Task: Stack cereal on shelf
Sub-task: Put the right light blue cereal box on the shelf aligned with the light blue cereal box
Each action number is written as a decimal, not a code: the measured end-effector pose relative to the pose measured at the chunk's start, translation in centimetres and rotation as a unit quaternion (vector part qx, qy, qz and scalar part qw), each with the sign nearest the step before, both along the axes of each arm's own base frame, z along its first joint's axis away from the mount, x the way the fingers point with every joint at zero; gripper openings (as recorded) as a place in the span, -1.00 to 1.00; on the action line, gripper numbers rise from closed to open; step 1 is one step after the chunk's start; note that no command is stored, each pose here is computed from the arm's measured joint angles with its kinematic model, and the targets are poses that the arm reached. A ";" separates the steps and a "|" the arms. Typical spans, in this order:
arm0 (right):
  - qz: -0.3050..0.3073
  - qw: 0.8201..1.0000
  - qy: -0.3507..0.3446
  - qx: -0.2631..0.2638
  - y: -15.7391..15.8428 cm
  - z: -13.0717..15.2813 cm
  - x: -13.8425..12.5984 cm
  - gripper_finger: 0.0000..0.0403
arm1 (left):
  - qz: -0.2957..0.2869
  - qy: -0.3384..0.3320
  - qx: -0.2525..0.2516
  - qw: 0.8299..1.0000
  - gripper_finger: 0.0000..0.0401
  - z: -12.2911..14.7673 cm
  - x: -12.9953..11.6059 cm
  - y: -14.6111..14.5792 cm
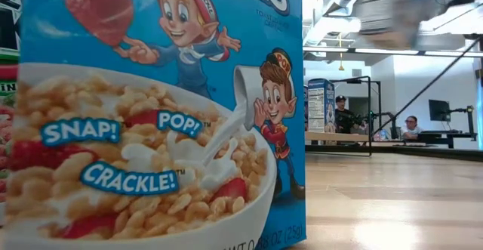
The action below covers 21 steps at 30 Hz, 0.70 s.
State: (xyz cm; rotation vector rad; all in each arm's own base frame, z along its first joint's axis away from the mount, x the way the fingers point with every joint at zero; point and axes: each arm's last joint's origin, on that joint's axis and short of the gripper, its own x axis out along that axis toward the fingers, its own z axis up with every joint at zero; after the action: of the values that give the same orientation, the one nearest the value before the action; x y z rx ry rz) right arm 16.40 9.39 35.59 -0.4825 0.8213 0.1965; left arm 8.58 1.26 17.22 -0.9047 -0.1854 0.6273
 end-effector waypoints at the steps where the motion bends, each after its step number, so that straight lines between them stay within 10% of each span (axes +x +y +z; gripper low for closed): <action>1: 0.004 1.000 -0.005 -0.011 -0.8 0.2 0.5 -0.14 | -0.001 0.000 0.000 1.000 0.46 0.0 0.0 0.0; 21: 0.030 0.996 0.040 -0.077 -13.5 -3.2 9.3 -0.13 | -0.007 0.019 0.027 0.999 0.46 0.0 0.0 0.0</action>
State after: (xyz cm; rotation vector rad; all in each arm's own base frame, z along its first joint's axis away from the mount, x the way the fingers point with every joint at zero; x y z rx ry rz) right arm 25.70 -4.09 32.38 -0.6473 0.9046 0.2093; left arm 8.59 1.25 17.22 -0.8406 -0.1607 0.6242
